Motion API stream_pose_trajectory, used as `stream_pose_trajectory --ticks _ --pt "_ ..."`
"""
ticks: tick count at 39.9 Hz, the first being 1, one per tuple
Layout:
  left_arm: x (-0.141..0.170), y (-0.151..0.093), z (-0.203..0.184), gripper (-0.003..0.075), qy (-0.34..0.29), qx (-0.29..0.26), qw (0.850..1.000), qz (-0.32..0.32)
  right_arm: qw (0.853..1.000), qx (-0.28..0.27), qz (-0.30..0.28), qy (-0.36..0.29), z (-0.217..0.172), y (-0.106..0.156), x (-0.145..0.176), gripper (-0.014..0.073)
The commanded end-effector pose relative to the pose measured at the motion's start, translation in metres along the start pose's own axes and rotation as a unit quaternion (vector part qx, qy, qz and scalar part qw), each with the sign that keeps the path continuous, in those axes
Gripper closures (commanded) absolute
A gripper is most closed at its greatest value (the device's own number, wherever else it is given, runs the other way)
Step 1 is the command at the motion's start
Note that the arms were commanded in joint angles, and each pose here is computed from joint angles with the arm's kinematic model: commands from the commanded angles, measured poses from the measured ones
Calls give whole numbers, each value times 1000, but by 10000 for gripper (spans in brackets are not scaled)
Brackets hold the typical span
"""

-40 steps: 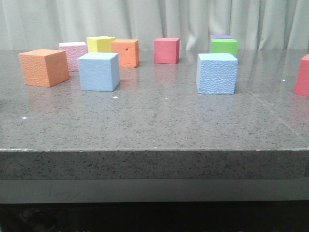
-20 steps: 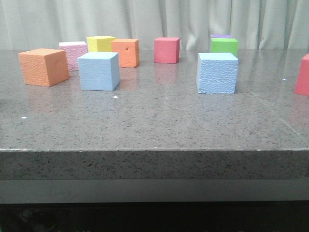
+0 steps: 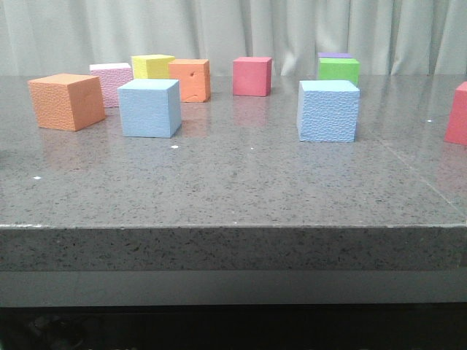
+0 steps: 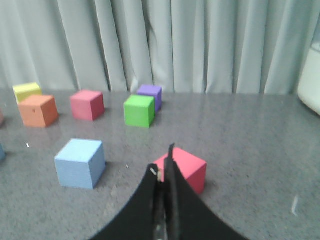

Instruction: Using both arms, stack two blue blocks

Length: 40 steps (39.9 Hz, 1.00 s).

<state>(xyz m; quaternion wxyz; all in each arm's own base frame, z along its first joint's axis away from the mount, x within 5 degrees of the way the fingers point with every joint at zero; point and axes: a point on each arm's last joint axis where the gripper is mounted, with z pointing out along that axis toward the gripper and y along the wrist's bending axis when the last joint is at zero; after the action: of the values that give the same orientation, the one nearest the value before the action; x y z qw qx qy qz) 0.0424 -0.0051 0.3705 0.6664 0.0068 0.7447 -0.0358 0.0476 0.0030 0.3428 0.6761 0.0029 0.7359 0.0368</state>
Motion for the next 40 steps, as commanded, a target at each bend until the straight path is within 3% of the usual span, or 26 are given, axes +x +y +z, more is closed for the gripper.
stream_pose_trajectory --ticks 1,17,20,26,28,32,40 --pt "-22 -1 11 738 -2 4 1000 -8 1000 7 -16 10 10 0 -25 664" --pt "-13 1 57 734 81 1 997 -16 992 12 -16 126 63 -2 -12 662" --pt "-11 2 61 660 93 -3 996 -9 990 12 -18 138 68 -2 -10 624" --pt "-11 3 63 234 93 -4 996 -8 987 10 -33 154 76 -2 -7 235" --pt "-11 3 63 153 92 -4 996 -8 987 9 -35 156 78 -2 -6 85" --pt "-11 0 63 118 92 7 996 -6 987 10 -35 156 79 -2 -4 -70" --pt "-11 -13 62 167 95 68 993 6 988 1 -13 157 81 0 -1 -48"
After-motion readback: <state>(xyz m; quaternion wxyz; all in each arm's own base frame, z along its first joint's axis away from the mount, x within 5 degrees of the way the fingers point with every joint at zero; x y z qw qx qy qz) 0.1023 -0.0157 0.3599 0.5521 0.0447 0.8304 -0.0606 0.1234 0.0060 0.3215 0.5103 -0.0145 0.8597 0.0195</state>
